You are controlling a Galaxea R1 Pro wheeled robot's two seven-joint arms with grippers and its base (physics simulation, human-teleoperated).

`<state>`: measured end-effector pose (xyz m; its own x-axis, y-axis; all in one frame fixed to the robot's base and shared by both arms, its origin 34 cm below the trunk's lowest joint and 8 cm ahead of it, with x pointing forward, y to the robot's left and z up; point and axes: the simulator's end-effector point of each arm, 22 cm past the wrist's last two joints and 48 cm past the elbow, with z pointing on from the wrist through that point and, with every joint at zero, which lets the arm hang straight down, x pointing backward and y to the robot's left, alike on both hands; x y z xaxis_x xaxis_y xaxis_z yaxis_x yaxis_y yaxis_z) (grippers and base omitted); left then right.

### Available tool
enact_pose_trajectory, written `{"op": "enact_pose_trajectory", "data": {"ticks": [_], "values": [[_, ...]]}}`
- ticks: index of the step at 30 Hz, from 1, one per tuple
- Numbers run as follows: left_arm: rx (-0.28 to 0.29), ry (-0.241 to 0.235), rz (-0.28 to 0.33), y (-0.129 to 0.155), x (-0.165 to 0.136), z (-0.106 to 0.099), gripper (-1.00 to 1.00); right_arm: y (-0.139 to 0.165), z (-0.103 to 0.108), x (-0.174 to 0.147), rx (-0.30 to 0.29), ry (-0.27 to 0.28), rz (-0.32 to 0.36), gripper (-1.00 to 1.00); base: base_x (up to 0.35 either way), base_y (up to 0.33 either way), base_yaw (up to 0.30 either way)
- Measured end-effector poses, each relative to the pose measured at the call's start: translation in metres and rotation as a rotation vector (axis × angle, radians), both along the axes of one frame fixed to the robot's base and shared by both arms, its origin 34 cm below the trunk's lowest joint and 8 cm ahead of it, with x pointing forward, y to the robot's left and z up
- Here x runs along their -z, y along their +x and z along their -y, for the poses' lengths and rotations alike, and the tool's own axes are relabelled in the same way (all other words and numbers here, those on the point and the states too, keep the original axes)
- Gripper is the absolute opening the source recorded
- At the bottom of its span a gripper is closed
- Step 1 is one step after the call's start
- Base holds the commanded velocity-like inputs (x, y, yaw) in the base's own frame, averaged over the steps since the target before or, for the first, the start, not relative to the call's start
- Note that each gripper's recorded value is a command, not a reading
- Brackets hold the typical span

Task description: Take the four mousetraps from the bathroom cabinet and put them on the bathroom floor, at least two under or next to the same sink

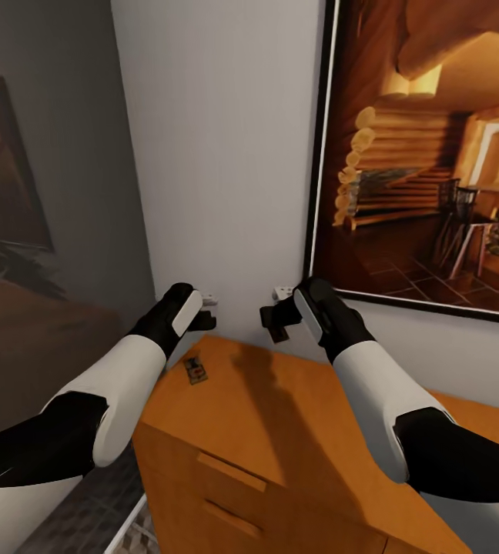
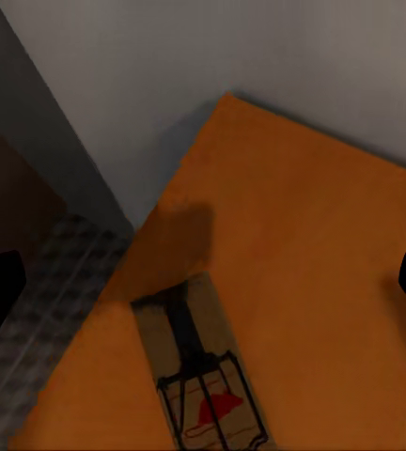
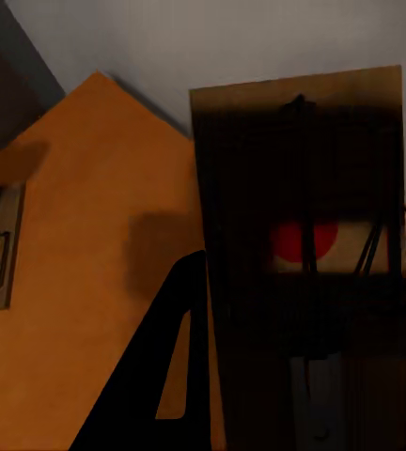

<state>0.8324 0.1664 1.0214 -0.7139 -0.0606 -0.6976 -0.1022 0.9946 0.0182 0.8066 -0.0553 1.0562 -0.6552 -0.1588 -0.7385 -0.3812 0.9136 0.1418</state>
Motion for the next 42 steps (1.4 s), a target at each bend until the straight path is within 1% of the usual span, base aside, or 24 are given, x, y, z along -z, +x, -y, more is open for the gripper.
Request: {"op": "enact_pose_trajectory", "data": {"ticks": [6, 14, 17, 21, 25, 26, 29, 32, 33, 37, 38, 42], "values": [[0.000, 0.005, -0.012, -0.001, 0.004, -0.001, 1.00, -0.001, -0.002, 0.002, -0.005, 0.005, -0.006, -1.00, 0.070, 0.000, 0.000], [-0.005, 0.021, -0.092, -0.012, 0.038, -0.004, 1.00, -0.001, -0.003, 0.002, -0.011, 0.010, -0.008, -1.00, 0.004, 0.000, 0.000], [-0.007, 0.025, -0.107, -0.014, 0.044, -0.006, 1.00, -0.001, -0.004, 0.002, -0.012, 0.013, -0.008, -1.00, 0.000, 0.000, 0.000], [-0.008, 0.028, -0.114, -0.015, 0.047, -0.006, 1.00, -0.002, -0.006, 0.001, -0.018, 0.020, -0.010, -1.00, 0.000, 0.000, 0.000], [-0.009, 0.028, -0.116, -0.016, 0.048, -0.007, 1.00, -0.005, -0.013, 0.000, -0.036, 0.047, -0.017, -1.00, 0.000, 0.000, 0.000], [-0.009, 0.028, -0.116, -0.016, 0.048, -0.007, 1.00, -0.006, -0.016, -0.001, -0.045, 0.057, -0.019, -1.00, 0.000, 0.000, 0.000], [-0.009, 0.027, -0.117, -0.016, 0.048, -0.007, 1.00, -0.009, -0.022, -0.001, -0.067, 0.062, -0.020, -1.00, 0.000, 0.000, 0.000], [-0.009, 0.027, -0.117, -0.016, 0.049, -0.007, 1.00, -0.013, -0.029, 0.000, -0.093, 0.050, -0.019, -1.00, 0.000, 0.000, 0.000], [-0.009, 0.027, -0.117, -0.016, 0.049, -0.007, 1.00, -0.016, -0.035, 0.001, -0.117, 0.042, -0.018, -1.00, 0.000, 0.000, 0.000], [-0.009, 0.026, -0.117, -0.016, 0.049, -0.007, 1.00, -0.024, -0.047, 0.004, -0.170, 0.020, -0.020, -1.00, 0.000, 0.000, 0.000], [-0.009, 0.026, -0.117, -0.016, 0.049, -0.007, 1.00, -0.028, -0.053, 0.006, -0.196, 0.014, -0.023, -1.00, 0.000, 0.000, 0.000], [-0.009, 0.026, -0.117, -0.016, 0.049, -0.007, 1.00, -0.035, -0.063, 0.008, -0.238, 0.003, -0.027, -1.00, 0.000, 0.000, 0.000]]}}
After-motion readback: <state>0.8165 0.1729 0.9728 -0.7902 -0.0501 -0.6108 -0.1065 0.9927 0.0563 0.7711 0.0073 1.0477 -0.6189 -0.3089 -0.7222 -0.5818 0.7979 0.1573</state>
